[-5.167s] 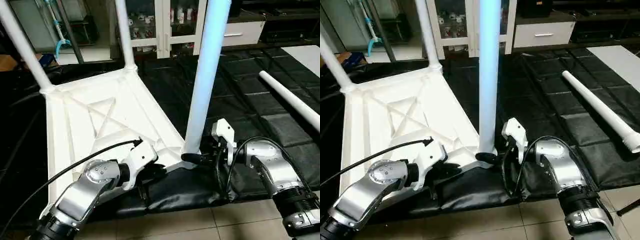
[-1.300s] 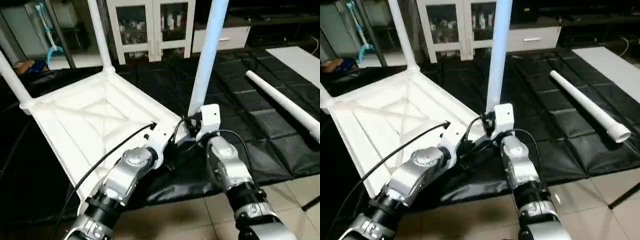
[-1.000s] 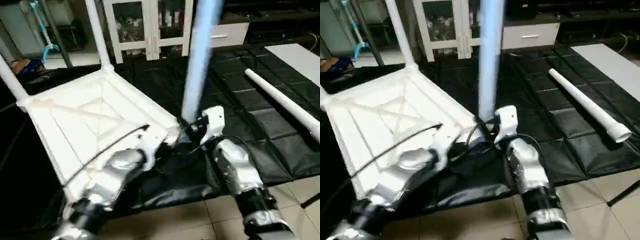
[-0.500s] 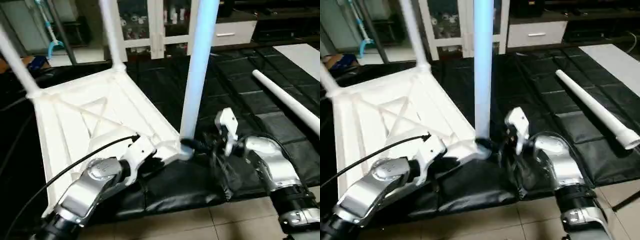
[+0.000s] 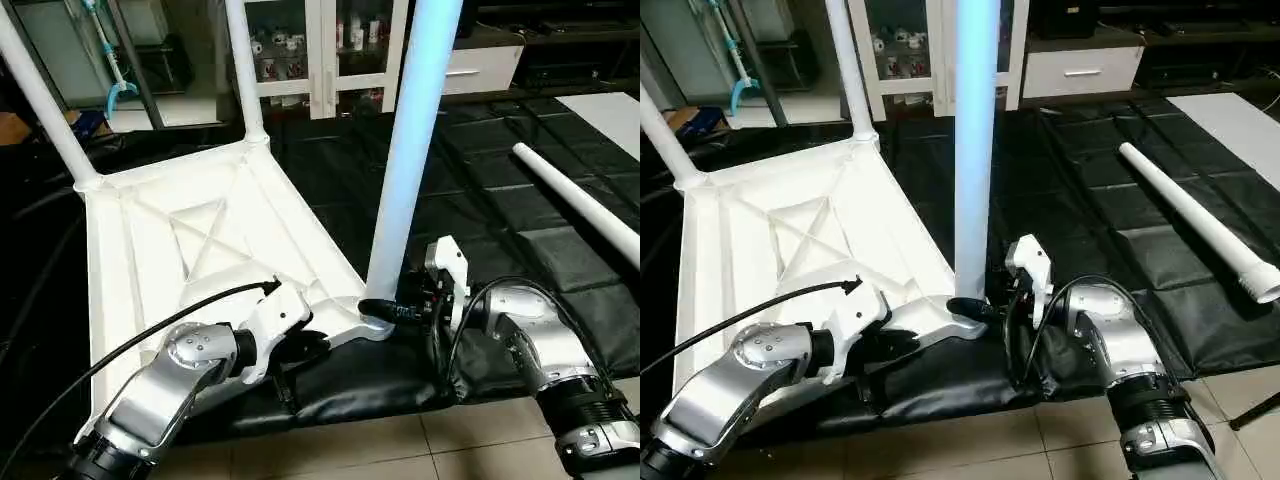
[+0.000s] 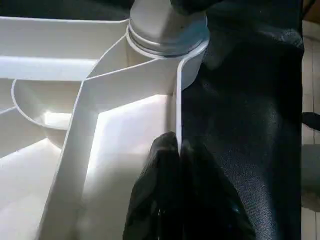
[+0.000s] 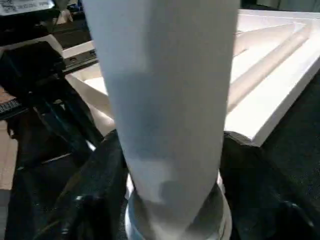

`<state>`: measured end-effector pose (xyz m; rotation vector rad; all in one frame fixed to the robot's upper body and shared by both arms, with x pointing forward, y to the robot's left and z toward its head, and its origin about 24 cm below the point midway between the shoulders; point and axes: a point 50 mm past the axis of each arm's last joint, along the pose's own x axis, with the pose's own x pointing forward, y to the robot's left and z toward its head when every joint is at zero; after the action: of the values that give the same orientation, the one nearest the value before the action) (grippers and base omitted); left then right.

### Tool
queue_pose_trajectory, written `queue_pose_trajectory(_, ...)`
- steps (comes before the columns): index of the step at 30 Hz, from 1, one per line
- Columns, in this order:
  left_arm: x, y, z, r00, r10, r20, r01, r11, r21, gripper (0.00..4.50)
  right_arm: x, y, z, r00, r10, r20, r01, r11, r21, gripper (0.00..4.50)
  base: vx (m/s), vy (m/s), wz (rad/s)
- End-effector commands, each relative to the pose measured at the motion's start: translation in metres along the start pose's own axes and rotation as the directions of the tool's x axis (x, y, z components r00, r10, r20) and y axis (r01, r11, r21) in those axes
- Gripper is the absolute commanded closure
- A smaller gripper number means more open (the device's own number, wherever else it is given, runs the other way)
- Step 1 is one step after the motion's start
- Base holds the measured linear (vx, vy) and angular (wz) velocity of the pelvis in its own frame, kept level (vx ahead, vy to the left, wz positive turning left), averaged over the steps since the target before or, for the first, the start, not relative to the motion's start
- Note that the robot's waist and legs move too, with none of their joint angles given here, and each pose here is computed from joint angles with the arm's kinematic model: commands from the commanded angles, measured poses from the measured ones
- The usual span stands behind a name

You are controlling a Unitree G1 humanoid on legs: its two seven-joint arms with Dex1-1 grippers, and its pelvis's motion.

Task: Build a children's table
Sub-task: Rotate leg to tighten

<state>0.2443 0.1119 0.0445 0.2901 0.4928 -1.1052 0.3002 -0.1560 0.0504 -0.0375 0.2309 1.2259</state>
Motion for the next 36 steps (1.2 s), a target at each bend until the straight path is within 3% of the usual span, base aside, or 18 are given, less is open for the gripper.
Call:
queue_pose_trajectory(1,0.004,-0.009,-0.014,0.996,-0.067,-0.066,0.065,0.997,-0.036,4.5,-0.005,-0.003,0.001,1.0,-0.01,-0.01,0.01,1.0,-0.002,2.07,0.0,0.0,0.0)
queue_pose_trajectory(11,0.003,-0.01,-0.014,0.994,-0.081,-0.073,0.079,0.996,-0.036,4.5,-0.004,-0.003,-0.001,1.0,-0.014,0.006,0.014,1.0,0.014,2.49,0.0,0.0,0.0)
queue_pose_trajectory(13,0.006,-0.009,-0.014,0.995,-0.063,-0.073,0.061,0.997,-0.037,4.5,0.001,-0.01,-0.003,0.99,-0.143,-0.003,0.143,0.99,0.002,2.5,0.0,0.0,0.0)
queue_pose_trajectory(15,0.011,-0.003,-0.012,0.997,0.001,-0.071,-0.004,0.999,-0.039,4.5,0.007,-0.02,-0.008,0.951,-0.309,-0.019,0.309,0.951,0.005,2.52,0.0,0.0,0.0)
queue_pose_trajectory(16,0.018,0.004,-0.009,0.995,0.077,-0.065,-0.08,0.996,-0.042,4.5,0.012,-0.023,-0.011,0.906,-0.424,-0.019,0.424,0.905,0.04,2.52,0.0,0.0,0.0)
queue_pose_trajectory(20,0.028,0.015,-0.002,0.98,0.194,-0.049,-0.197,0.977,-0.076,4.5,0.022,-0.023,-0.016,0.853,-0.522,-0.026,0.522,0.849,0.082,2.54,-0.047,0.0,-0.02)
queue_pose_trajectory(24,0.044,0.038,0.014,0.91,0.414,-0.02,-0.412,0.899,-0.152,4.5,0.044,-0.018,-0.024,0.735,-0.674,-0.072,0.677,0.725,0.13,2.55,0.0,0.0,0.0)
queue_pose_trajectory(28,0.055,0.046,0.023,0.871,0.491,-0.004,-0.483,0.855,-0.189,4.5,0.065,-0.015,-0.023,0.642,-0.761,-0.095,0.762,0.619,0.188,2.55,-0.014,0.002,0.0)
queue_pose_trajectory(30,0.057,0.047,0.025,0.868,0.496,0.007,-0.486,0.853,-0.192,4.5,0.073,-0.011,-0.019,0.647,-0.758,-0.077,0.755,0.623,0.205,2.55,0.0,0.0,0.0)
queue_pose_trajectory(33,0.059,0.046,0.026,0.871,0.49,0.016,-0.479,0.857,-0.192,4.5,0.09,-0.003,-0.003,0.71,-0.703,0.029,0.683,0.699,0.213,2.55,0.0,0.0,0.0)
queue_pose_trajectory(34,0.059,0.046,0.026,0.871,0.49,0.016,-0.479,0.857,-0.192,4.5,0.09,-0.003,-0.003,0.71,-0.703,0.029,0.683,0.699,0.213,2.55,0.0,0.0,0.0)
queue_pose_trajectory(36,0.058,0.045,0.023,0.876,0.482,0.008,-0.473,0.863,-0.18,4.5,0.094,0.0,0.006,0.75,-0.654,0.094,0.619,0.746,0.248,2.55,0.0,0.0,0.0)
